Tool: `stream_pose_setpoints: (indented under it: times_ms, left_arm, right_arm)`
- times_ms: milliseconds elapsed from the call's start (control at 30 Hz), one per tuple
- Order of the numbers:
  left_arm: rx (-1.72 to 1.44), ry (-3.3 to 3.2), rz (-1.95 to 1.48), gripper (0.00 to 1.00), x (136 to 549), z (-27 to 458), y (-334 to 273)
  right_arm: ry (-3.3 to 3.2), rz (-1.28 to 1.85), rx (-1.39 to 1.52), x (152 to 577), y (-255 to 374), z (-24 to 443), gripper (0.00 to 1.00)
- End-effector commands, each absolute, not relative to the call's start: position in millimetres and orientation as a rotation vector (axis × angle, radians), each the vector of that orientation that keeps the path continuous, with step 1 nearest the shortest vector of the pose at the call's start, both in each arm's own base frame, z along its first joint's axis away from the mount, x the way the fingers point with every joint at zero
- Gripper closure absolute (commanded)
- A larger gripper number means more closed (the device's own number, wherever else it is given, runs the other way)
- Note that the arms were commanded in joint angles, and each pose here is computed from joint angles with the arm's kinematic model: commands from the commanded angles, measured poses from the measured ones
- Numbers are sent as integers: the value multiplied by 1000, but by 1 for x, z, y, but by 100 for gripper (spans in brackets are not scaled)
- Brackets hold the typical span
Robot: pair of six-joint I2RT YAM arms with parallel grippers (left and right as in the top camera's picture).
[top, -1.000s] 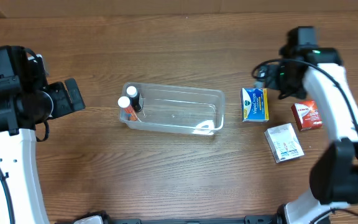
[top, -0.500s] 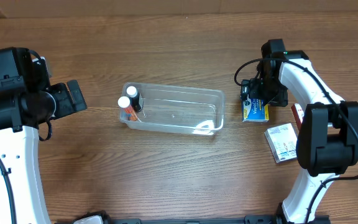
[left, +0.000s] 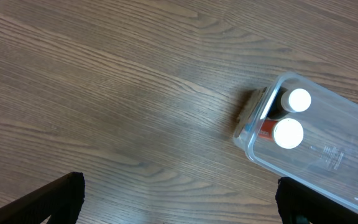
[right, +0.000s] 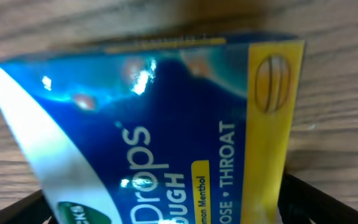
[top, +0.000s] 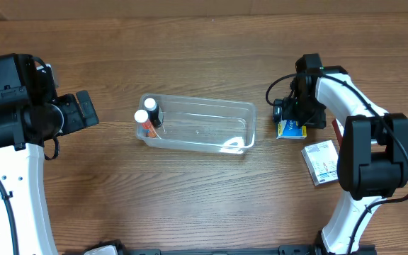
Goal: Pack container
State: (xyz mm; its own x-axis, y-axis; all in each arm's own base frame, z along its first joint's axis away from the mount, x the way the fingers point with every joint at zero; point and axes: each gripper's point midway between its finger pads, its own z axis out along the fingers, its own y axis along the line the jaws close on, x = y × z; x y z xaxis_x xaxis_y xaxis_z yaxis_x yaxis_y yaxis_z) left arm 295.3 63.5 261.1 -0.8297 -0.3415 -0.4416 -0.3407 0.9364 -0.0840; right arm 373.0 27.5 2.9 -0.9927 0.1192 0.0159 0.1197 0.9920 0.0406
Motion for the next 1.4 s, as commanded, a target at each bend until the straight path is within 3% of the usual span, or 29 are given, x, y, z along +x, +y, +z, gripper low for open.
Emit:
stream_pose_setpoints:
  times_ms: [0, 167, 500, 967, 1067, 1167, 1200, 1267, 1367]
  left_arm:
    - [-496, 2629, -16, 0, 296, 260, 62]
    - [-497, 2635, -16, 0, 295, 260, 62]
    - [-497, 2634, -16, 0, 295, 260, 62]
    - [-496, 2630, -15, 0, 296, 260, 62]
    - [-496, 2630, -15, 0, 296, 260, 62]
    - [-496, 2628, -15, 0, 296, 261, 62]
    - [-496, 2628, -14, 0, 296, 261, 62]
    - [-496, 2629, -14, 0, 296, 260, 62]
    - [-496, 2629, -14, 0, 296, 260, 62]
  right_arm:
    - [-3108, -70, -183, 371, 28, -5, 0]
    - [-3112, -71, -183, 372, 28, -5, 1]
    - [-3123, -73, -184, 374, 28, -5, 19]
    - [-3148, -78, -190, 381, 29, 7, 25]
    - [-3188, -86, -190, 390, 29, 27, 34]
    - [-3239, -97, -191, 399, 29, 54, 37]
    - [-3277, -106, -193, 404, 30, 75, 38]
    - [-3319, -116, -195, 406, 30, 103, 51]
    - [-3379, -147, -254, 397, 37, 164, 57]
